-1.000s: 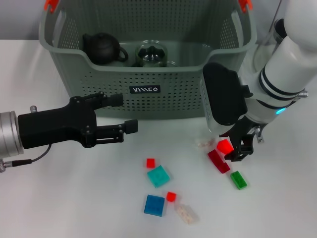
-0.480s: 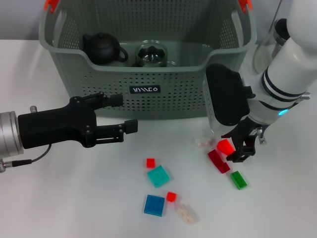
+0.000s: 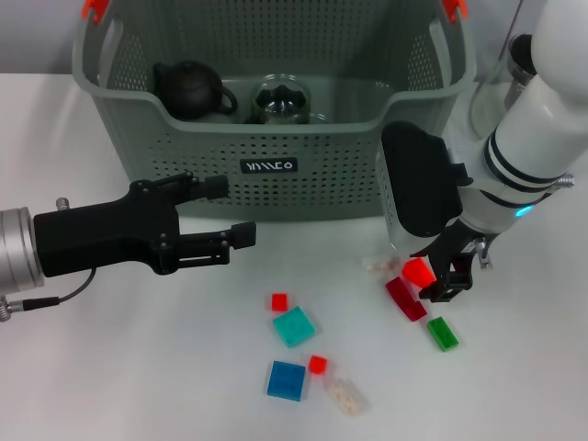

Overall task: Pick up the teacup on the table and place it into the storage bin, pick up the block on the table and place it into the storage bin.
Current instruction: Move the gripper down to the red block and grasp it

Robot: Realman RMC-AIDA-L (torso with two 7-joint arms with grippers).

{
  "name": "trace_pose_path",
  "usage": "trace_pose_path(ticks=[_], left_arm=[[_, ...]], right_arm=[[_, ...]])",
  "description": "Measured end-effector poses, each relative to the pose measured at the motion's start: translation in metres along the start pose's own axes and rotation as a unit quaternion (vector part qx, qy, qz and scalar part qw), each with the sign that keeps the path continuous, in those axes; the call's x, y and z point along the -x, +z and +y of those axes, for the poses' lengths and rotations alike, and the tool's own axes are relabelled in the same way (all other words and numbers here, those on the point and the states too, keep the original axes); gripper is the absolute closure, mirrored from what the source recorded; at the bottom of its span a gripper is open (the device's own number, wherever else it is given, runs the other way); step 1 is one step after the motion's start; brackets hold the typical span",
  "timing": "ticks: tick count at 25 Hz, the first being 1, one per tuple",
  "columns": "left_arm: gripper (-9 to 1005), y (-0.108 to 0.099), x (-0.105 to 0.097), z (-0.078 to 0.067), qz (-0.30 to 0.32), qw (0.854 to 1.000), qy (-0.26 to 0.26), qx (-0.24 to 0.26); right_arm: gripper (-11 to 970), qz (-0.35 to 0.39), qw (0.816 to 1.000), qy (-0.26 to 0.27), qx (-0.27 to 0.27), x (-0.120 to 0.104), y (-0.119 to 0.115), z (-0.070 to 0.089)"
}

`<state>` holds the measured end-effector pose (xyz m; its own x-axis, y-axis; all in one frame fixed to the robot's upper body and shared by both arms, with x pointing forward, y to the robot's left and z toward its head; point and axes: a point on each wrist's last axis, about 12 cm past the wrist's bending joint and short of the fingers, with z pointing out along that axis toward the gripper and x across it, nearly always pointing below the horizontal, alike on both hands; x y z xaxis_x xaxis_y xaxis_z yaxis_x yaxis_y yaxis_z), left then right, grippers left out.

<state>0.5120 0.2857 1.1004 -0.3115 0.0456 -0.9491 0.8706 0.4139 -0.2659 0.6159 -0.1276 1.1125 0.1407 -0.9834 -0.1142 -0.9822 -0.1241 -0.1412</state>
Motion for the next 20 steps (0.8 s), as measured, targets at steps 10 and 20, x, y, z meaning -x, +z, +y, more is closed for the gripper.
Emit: trace_pose_path(ticks=[10,20], left_arm=[[136,-0.0007,-0.0009,-0.0003,0.0,1.0,-0.001,0.001],[136,-0.0006,-0.0008,-0.0003,0.0,1.0,-0.001,0.001]], right_arm=[[457,-0.001,1.0,-0.001,0.0,0.0008,0.0004,0.0002],[474,0.001,1.0,0.001,-0.002,-0.0004,0.0019,-0.0002]])
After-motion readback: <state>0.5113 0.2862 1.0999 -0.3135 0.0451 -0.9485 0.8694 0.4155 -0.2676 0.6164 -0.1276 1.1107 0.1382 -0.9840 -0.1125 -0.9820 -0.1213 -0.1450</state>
